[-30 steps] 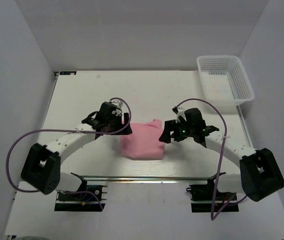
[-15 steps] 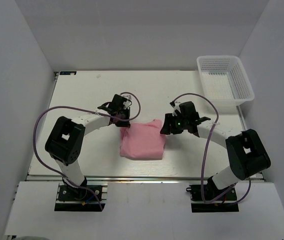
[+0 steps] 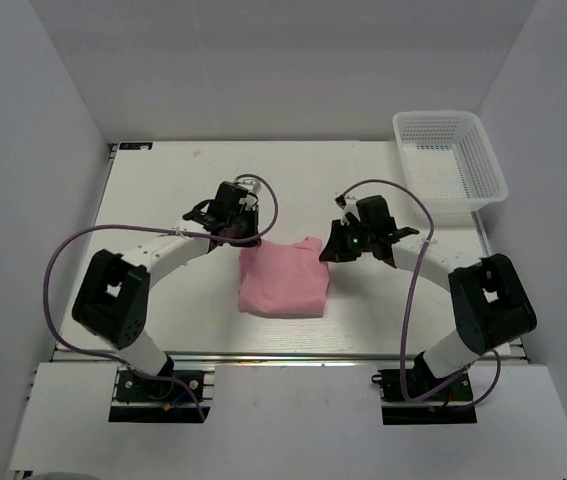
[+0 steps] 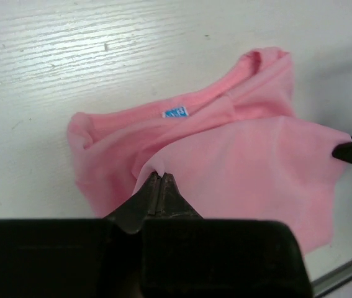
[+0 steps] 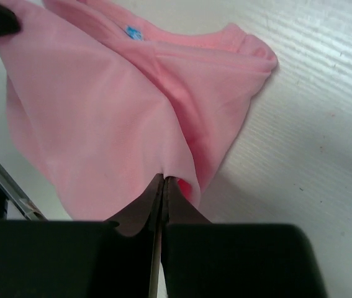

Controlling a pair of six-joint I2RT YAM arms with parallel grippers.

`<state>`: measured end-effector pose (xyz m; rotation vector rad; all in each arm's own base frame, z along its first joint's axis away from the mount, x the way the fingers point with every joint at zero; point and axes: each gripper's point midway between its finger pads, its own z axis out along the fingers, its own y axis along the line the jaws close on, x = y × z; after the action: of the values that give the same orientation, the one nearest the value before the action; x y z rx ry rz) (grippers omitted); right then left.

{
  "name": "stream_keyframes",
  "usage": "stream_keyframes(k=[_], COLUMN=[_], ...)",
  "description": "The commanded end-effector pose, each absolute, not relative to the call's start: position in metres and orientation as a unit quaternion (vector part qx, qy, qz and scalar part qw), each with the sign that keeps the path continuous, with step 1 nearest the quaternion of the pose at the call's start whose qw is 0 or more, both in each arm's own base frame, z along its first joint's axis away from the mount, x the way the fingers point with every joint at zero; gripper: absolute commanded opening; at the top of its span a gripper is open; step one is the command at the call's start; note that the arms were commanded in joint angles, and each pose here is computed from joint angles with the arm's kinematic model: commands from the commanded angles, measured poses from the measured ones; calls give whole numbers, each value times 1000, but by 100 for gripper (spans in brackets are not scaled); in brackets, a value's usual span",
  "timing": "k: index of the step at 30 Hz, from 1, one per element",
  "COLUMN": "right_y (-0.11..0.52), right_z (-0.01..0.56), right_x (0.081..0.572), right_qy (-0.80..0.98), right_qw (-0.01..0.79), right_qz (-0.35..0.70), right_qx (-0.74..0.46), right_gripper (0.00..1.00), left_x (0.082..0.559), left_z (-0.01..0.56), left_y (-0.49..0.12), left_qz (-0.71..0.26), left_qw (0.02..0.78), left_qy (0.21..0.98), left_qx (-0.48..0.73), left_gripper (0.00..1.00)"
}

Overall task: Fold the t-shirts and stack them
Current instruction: Fold the long partially folded tshirt into a neat square

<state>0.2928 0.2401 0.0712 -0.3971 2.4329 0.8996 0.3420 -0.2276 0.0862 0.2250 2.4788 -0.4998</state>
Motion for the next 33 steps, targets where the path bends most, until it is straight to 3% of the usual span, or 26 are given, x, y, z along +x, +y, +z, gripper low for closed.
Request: stream_keyframes(k=[1,9,19,31,33], right_y=[246,236,243,257,269], right_z=[123,157,151,70,61], right_x=[294,275,325,395,402], right_qy=[858,830,834,872,869], right_qw=[323,374,401,364,344], right_qz=[361,374,337,301,315], right_qx=[-173,-175,-173,-130,-163], right_gripper=[0,0,0,0,0], left_x=[326,294,330,395,396], left_z=[129,166,148,90,82], left_y=[-234,-217,-180,-153,-151], left_qz=[-228,-258,-146,-52,-52], left_qw=[334,387,405,388,375], left_qy=[908,879,902,918,924], left_qx=[111,105,25,-57,-58], left_gripper=[0,4,1,4,15])
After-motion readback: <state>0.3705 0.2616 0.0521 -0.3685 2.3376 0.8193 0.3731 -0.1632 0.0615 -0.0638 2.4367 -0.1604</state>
